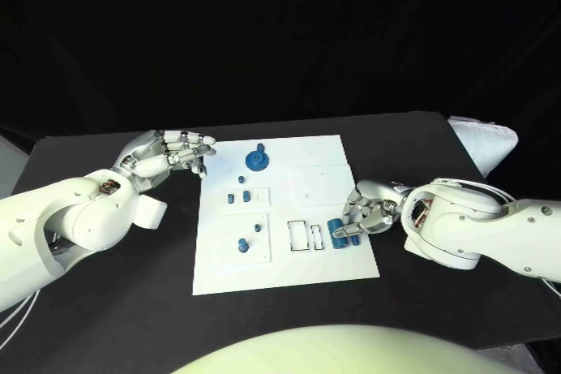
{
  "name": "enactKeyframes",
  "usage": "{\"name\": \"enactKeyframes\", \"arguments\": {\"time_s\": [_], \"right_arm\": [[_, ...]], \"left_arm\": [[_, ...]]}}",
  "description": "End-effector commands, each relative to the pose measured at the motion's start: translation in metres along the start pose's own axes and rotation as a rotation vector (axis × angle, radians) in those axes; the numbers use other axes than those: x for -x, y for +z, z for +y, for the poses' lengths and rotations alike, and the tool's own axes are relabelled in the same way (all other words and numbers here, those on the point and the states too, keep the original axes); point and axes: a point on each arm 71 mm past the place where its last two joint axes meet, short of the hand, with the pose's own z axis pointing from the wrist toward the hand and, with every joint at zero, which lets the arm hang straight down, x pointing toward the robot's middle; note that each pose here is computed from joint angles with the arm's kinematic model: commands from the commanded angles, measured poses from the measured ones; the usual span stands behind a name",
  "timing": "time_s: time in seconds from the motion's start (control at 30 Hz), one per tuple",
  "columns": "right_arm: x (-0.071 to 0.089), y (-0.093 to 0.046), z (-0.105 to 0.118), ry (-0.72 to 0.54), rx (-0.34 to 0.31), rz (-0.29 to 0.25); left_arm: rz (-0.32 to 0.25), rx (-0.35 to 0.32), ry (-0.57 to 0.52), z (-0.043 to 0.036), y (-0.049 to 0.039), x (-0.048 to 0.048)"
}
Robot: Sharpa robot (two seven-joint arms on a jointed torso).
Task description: Assemble the parts on the task board
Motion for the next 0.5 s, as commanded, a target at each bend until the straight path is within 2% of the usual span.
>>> {"name": "enactKeyframes", "arguments": {"time_s": [0.03, 0.5], "right_arm": [[-0.005, 0.002, 0.000, -0.041, -0.001, 0.021], [-0.024, 0.015, 0.006, -0.089, -0.020, 0.049]], "left_arm": [[0.008, -0.006, -0.009, -0.0006, 0.0001, -0.0013], [0.009, -0.004, -0.009, -0.0005, -0.0010, -0.0004]]}}
